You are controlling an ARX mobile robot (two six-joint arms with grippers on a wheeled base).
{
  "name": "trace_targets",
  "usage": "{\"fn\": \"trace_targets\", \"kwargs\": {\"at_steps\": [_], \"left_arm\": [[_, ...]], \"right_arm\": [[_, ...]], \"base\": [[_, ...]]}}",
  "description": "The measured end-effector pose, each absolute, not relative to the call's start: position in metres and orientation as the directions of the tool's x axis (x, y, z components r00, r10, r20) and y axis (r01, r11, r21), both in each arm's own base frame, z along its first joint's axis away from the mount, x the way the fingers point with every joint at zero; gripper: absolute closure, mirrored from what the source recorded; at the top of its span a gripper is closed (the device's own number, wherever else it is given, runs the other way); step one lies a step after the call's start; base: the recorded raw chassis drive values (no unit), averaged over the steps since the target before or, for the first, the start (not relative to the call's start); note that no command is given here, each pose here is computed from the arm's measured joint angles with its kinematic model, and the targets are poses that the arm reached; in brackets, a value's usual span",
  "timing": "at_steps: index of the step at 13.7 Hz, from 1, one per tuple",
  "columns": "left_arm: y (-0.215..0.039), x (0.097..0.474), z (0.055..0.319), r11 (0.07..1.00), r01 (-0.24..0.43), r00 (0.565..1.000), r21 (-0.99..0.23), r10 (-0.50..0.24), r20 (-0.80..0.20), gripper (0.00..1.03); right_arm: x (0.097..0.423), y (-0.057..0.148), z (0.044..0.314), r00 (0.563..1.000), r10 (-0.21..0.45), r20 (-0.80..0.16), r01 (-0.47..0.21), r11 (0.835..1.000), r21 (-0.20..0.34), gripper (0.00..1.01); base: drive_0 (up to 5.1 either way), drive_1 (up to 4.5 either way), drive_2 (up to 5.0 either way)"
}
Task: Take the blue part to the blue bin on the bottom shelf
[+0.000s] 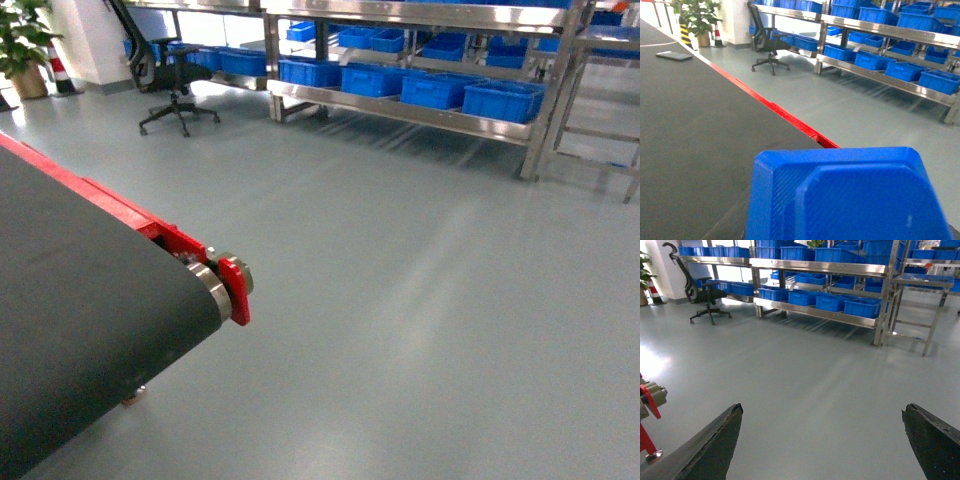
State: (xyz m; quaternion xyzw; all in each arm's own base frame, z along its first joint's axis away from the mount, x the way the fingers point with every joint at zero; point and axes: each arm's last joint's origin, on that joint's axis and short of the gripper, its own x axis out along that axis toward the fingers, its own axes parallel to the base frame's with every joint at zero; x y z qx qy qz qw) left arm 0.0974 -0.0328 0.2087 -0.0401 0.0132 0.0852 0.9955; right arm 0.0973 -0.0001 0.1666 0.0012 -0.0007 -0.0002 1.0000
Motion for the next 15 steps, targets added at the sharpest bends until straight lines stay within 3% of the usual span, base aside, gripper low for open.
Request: {"fn": "trace_targets", "kwargs": {"at_steps": [15], "left_arm": [[-0.0328, 0.0974, 0.2087, 0.982, -0.171, 0.985, -0.077, 0.169, -0.033, 0.59]], "right_arm": [[0.0973, 0.0, 0.1666, 1.0, 0.0, 0.001, 0.0, 1.0, 0.002, 0.03]], "base": [[-1.6, -1.6, -1.6]]}}
